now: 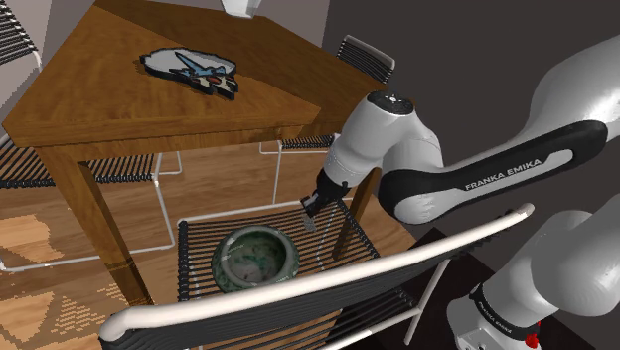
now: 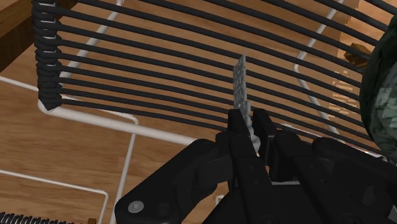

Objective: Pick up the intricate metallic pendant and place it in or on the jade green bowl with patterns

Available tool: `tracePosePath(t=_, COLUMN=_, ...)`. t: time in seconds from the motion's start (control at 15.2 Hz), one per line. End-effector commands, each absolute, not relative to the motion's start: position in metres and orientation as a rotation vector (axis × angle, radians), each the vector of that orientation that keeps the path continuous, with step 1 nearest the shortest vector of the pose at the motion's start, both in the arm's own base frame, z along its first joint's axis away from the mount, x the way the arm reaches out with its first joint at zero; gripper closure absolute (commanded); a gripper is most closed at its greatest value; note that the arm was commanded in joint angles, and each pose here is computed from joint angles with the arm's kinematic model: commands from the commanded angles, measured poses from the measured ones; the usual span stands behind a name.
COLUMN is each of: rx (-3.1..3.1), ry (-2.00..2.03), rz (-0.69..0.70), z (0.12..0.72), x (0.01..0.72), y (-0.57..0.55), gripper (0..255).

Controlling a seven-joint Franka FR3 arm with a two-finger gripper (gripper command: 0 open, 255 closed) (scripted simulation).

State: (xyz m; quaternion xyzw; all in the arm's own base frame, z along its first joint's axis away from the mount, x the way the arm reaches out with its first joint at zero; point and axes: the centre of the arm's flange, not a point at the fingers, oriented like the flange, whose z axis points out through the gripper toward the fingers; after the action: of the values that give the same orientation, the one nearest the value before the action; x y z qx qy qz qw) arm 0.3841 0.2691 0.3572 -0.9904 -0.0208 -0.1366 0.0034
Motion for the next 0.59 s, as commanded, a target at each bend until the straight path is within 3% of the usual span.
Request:
tracePosePath(t=0.0, rx=-3.105, ry=-0.065, rz=-0.427, z=0.367, x=0.384, y=0.27, gripper=255)
tracePosePath(t=0.53, rx=-3.105, ry=-0.065, rz=-0.427, z=0.409, x=0.384, y=0.27, gripper=255)
